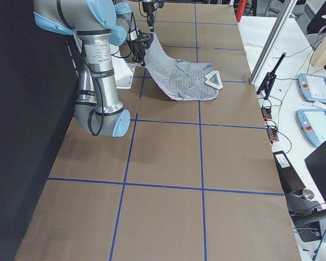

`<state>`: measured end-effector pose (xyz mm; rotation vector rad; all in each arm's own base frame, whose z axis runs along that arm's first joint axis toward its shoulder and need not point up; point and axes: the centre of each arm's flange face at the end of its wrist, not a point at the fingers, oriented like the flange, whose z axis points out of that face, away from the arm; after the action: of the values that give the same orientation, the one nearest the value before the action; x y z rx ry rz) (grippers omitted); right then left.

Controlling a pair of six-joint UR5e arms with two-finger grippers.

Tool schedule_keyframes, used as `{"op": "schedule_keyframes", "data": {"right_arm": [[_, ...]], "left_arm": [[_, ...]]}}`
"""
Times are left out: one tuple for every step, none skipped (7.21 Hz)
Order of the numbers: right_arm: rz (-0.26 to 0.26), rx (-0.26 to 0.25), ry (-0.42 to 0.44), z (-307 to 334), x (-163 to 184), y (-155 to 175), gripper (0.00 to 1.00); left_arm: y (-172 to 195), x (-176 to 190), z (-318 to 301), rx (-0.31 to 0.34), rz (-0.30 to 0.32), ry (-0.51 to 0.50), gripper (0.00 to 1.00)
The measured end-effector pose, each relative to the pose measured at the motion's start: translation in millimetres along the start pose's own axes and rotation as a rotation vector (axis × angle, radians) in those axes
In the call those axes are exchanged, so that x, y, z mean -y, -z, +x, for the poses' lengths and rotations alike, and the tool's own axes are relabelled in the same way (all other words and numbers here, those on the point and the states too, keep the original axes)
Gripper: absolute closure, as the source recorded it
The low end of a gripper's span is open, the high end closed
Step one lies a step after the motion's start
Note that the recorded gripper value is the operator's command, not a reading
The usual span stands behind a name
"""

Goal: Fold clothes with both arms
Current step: 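Lift the hem with both grippers and fold it toward the collar, then lay the hem down near the collar and open both grippers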

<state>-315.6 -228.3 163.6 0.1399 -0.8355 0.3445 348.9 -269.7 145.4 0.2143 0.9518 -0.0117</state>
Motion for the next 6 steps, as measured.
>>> {"op": "schedule_keyframes", "data": {"right_arm": [[0.037,-0.022,0.011,-4.6,29.9,-5.1,1.00],[0.065,-0.056,0.013,-14.9,57.0,-21.4,1.00],[0.087,-0.076,0.003,-29.6,78.4,-42.6,1.00],[0.107,-0.083,-0.010,-41.7,97.1,-65.0,1.00],[0.127,-0.085,-0.019,-50.7,115.6,-87.8,1.00],[0.150,-0.086,-0.030,-59.7,138.1,-114.4,1.00]], "left_arm": [[-6.7,35.1,-0.6,0.028,0.033,-0.011,1.00],[-11.4,68.4,-2.4,0.056,0.065,-0.018,1.00],[-14.9,101.4,-2.4,0.081,0.093,-0.021,1.00],[-19.8,133.7,-0.3,0.099,0.117,-0.021,1.00],[-32.5,161.4,0.2,0.108,0.137,-0.018,1.00],[-54.7,186.2,-2.3,0.108,0.156,-0.013,1.00]]}}
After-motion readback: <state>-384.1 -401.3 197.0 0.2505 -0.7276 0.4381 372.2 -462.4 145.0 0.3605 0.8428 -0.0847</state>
